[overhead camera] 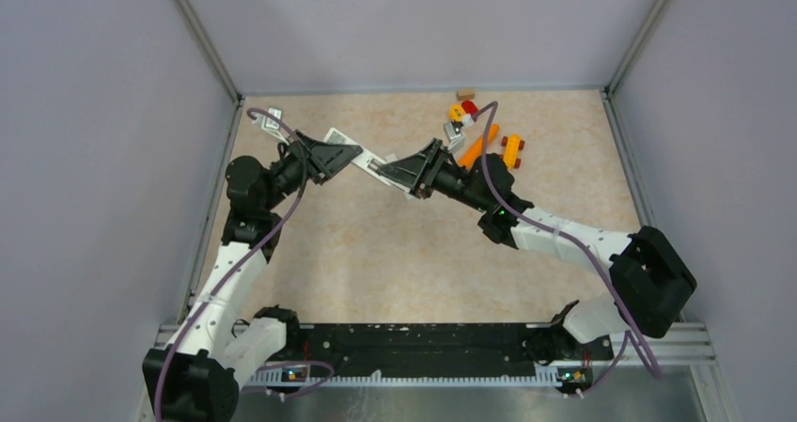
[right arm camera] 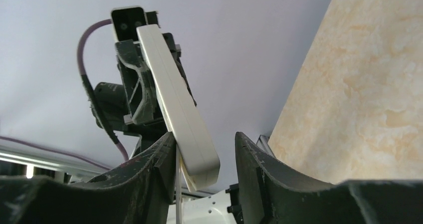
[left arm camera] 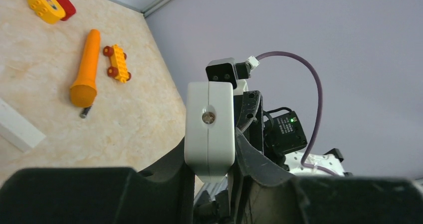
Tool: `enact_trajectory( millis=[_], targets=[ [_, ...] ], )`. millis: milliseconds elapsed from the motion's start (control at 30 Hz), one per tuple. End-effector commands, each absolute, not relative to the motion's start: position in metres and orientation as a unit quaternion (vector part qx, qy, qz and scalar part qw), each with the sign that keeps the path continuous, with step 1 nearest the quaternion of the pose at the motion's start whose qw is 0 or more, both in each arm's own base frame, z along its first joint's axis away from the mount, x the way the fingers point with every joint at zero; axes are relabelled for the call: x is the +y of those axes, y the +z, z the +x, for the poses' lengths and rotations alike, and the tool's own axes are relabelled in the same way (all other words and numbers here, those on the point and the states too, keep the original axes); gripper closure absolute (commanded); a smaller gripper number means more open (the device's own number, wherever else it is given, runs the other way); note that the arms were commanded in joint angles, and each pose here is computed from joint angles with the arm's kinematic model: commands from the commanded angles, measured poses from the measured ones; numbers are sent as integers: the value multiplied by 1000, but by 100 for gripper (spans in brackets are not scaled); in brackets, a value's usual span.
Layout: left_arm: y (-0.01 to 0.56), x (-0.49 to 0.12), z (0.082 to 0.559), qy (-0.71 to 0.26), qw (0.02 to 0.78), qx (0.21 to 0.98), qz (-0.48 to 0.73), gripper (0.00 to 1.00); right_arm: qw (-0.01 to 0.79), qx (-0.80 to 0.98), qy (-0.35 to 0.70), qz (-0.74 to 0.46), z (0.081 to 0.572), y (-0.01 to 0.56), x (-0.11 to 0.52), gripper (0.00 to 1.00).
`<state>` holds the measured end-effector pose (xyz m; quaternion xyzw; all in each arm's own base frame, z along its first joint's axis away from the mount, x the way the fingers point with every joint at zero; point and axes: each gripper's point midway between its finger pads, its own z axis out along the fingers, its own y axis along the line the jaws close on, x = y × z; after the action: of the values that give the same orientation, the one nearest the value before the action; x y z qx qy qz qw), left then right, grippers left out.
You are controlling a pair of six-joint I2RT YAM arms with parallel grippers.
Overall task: Load the batteries into the remote control
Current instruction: Remove the battery cover from the remote control.
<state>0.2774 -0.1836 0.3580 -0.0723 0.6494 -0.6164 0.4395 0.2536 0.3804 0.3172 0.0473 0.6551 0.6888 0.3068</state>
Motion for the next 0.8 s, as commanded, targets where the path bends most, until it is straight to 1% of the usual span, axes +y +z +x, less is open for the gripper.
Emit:
enact_trajectory(
  millis=[0, 67, 133, 300, 400, 700, 767],
  targets=[
    [386, -175, 275, -570, 520, 636, -22, 100, 258, 677, 688, 52, 248, 306, 383, 52],
    [380, -174, 278, -558, 523, 643, -25, 100, 249, 675, 693, 49, 246, 306, 383, 48],
    [374, -173, 280, -551, 522, 650, -24, 100, 244, 671, 699, 51, 244, 308, 383, 47],
    [359, -168, 287, -516, 531, 672, -25, 100, 231, 669, 704, 58, 244, 306, 381, 48],
    [350, -163, 292, -493, 537, 684, -29, 100, 218, 668, 708, 60, 242, 303, 381, 51],
    [337, -153, 301, -442, 553, 706, -24, 100, 212, 674, 705, 53, 238, 291, 379, 76],
    [332, -151, 303, -431, 553, 713, -26, 100, 220, 671, 706, 42, 237, 291, 377, 90]
  ],
)
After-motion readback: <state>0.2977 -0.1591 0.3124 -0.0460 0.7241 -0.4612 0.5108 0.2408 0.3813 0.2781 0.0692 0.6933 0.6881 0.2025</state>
